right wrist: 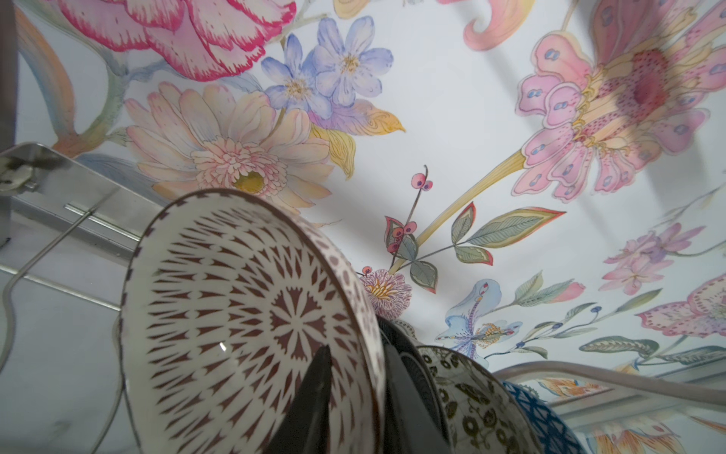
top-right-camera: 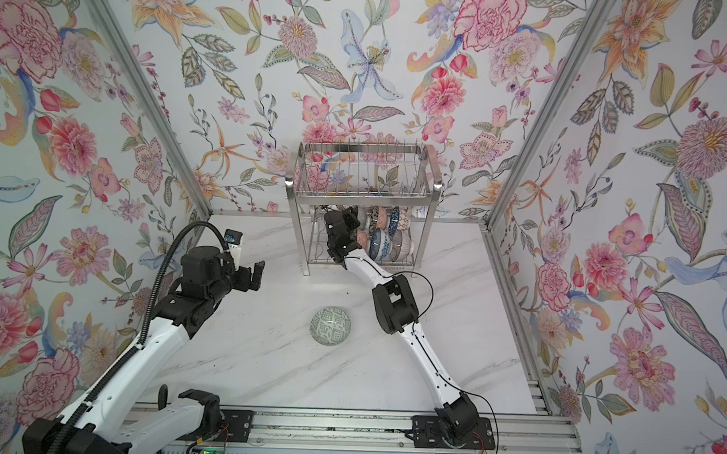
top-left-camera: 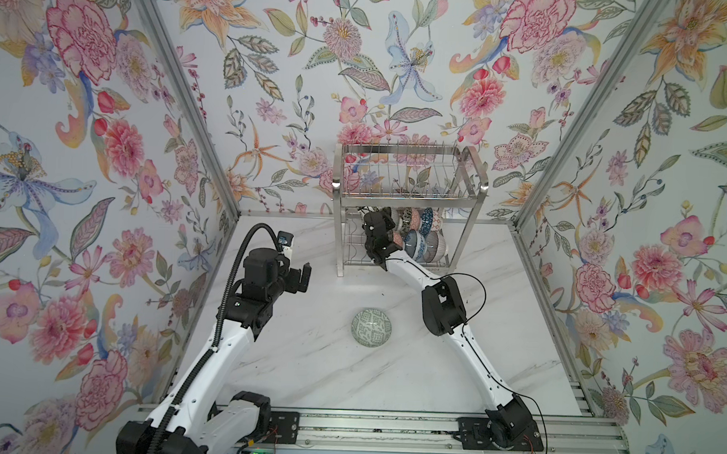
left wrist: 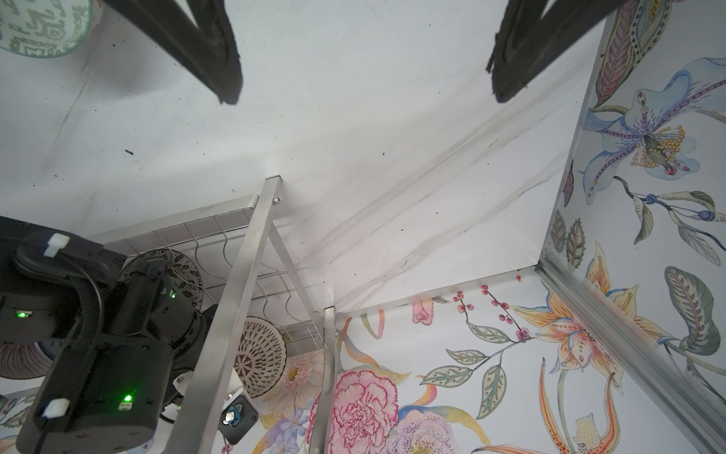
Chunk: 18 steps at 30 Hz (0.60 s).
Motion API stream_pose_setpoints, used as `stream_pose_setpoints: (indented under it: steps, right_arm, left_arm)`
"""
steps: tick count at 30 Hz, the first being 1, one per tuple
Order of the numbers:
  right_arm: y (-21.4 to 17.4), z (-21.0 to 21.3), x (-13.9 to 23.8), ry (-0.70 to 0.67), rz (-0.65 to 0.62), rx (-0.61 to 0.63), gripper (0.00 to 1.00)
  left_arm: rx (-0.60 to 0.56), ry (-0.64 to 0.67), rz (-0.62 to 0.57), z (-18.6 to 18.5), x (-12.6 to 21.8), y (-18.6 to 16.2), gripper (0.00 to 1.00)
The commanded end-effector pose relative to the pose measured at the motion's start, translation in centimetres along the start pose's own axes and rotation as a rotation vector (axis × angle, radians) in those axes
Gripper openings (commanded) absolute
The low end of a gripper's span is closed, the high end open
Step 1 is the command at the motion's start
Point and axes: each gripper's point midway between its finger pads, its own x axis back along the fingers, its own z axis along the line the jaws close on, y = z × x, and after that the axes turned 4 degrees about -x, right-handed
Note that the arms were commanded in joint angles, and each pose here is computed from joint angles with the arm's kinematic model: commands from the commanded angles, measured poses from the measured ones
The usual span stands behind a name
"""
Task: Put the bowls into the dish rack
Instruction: 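Lower the red starburst bowl into the upper rack tier with the right gripper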
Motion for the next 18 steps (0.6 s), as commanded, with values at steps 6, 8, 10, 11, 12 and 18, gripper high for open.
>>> stream_pose_setpoints:
  steps: [6, 8, 10, 11, 12, 18]
  right_arm:
    - [3.5, 1.2, 2.2, 0.007, -0.073, 0.026, 0.24]
    - [3.6, 1.3, 2.4, 0.006, -0.076, 0.036, 0.24]
    - [3.6, 1.4, 2.4, 0.006, -0.073, 0.040, 0.24]
    - [3.6, 1.3, 2.4, 0.006, -0.072, 0.040, 0.24]
    - [3.5, 1.3, 2.4, 0.007, -0.070, 0.042, 0.25]
    - [4.0, 1.1, 2.6, 0.009, -0.071, 0.037, 0.32]
  left_arm:
    - [0.022, 0.000, -0.016, 0.3, 0.1, 0.1, 0.99]
    - [0.023, -0.001, -0.017, 0.2, 0.1, 0.1, 0.99]
    - [0.024, -0.001, -0.019, 0.3, 0.1, 0.1, 0.99]
    - [0.023, -0.002, -0.020, 0.3, 0.1, 0.1, 0.99]
    - [0.023, -0.002, -0.019, 0.3, 0.1, 0.1, 0.99]
    - [0.024, -0.003, -0.020, 0.2, 0.2, 0.1, 0.99]
